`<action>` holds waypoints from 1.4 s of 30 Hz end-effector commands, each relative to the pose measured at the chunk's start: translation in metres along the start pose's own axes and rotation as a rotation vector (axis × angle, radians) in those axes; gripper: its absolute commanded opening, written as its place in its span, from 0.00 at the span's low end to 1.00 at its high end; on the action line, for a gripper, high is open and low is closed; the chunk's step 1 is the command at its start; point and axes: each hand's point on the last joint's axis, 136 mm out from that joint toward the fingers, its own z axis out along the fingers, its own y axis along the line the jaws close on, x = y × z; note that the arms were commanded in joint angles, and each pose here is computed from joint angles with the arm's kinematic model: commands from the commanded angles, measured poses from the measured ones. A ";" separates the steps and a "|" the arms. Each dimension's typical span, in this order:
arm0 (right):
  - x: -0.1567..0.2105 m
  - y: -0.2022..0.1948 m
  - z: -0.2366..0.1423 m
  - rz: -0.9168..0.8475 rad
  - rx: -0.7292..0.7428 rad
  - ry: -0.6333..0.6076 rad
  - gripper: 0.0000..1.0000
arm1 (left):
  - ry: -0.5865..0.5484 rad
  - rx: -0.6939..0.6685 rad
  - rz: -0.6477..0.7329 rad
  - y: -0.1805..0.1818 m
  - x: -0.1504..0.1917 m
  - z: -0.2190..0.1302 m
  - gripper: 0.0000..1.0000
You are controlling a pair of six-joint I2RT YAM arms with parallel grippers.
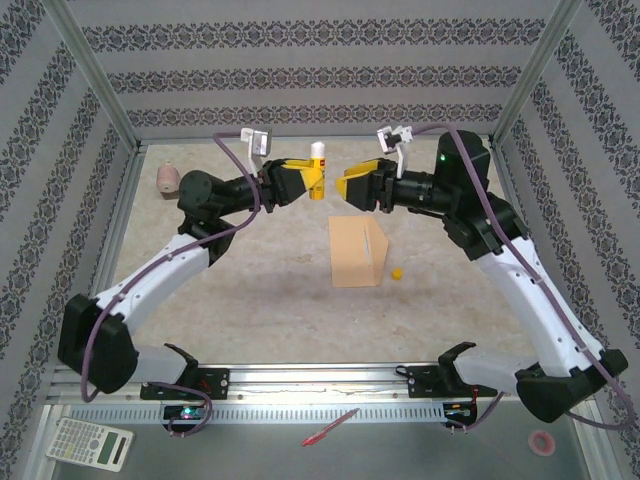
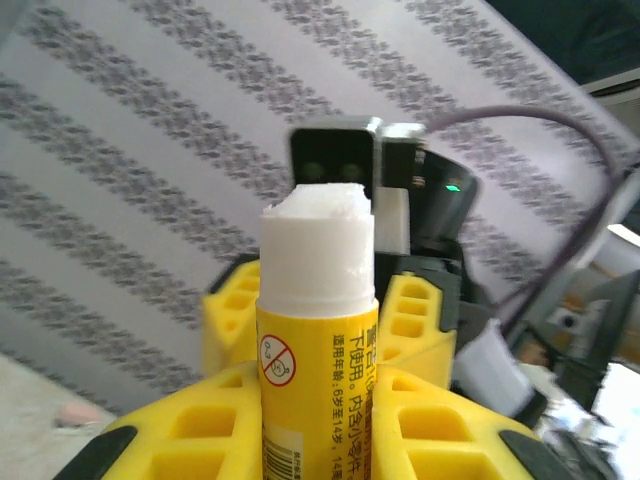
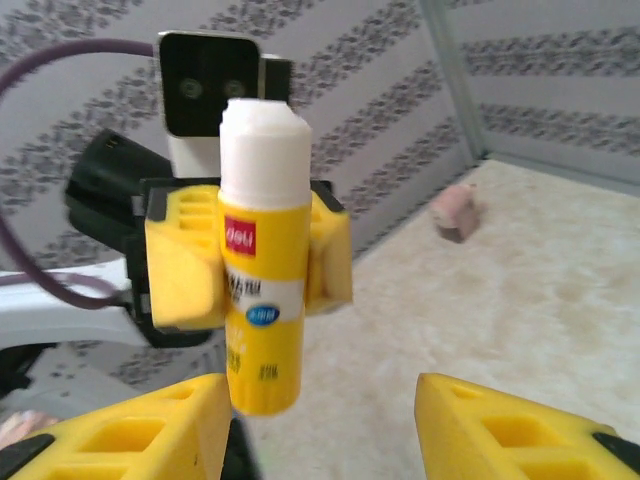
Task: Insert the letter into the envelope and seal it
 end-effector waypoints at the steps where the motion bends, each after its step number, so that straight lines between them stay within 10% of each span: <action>1: 0.020 -0.027 0.004 -0.050 0.193 0.073 0.51 | 0.017 -0.288 0.091 0.037 0.006 -0.015 0.00; 15: 0.047 -0.033 0.087 -0.069 0.196 0.149 0.52 | -0.014 -0.426 0.060 0.058 0.007 -0.028 0.00; 42: 0.032 -0.027 0.090 -0.045 0.144 0.082 0.25 | -0.022 -0.242 0.049 0.028 0.005 -0.017 0.00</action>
